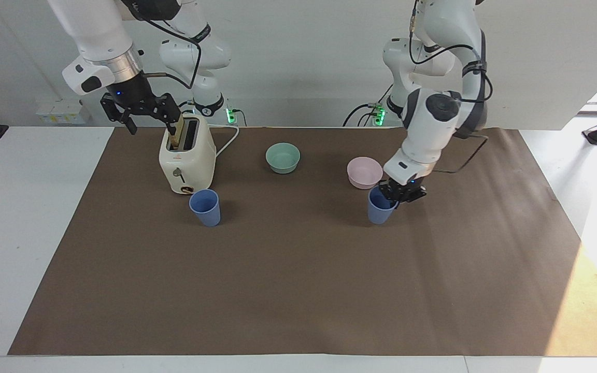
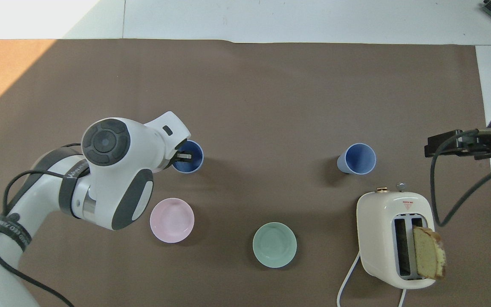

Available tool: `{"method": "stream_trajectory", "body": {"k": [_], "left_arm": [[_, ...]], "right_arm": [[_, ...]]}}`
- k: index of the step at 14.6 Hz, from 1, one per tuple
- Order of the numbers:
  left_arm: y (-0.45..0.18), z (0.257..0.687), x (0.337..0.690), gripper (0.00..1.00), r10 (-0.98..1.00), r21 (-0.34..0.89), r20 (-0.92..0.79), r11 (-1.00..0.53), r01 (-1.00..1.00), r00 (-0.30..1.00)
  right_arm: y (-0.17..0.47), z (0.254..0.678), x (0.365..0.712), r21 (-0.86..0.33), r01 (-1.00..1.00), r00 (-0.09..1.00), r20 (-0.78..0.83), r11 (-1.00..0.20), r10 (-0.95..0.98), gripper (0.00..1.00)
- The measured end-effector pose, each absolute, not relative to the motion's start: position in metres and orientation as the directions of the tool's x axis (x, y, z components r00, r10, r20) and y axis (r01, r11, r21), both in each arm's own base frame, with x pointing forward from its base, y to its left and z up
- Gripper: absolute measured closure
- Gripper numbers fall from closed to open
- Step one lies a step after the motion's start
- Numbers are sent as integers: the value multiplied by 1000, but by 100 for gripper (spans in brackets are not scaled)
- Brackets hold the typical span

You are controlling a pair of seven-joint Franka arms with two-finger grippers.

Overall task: Stack blue cups with both arms
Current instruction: 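Carry the blue cup with the left gripper toward the table center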

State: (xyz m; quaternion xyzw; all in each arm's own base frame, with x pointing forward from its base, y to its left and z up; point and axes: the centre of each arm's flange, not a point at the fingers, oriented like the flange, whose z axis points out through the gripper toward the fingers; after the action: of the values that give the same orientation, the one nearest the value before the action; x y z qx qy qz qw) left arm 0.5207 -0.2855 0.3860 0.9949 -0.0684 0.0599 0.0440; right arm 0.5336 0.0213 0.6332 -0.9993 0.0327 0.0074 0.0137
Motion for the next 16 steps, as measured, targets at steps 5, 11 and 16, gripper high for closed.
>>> {"method": "stream_trajectory", "body": {"k": [5, 11, 16], "left_arm": [[-348, 360, 493, 95, -130, 97, 138, -985, -144, 982], [-349, 376, 499, 49, -115, 111, 159, -985, -133, 981], [-271, 444, 518, 0, -64, 98, 125, -992, -76, 990]], "right_arm": [[21, 633, 534, -27, -66, 998, -16, -997, -65, 0], [21, 633, 534, -27, -66, 998, -16, -997, -65, 0], [21, 624, 538, -29, -66, 998, 3, -997, -66, 0]]}}
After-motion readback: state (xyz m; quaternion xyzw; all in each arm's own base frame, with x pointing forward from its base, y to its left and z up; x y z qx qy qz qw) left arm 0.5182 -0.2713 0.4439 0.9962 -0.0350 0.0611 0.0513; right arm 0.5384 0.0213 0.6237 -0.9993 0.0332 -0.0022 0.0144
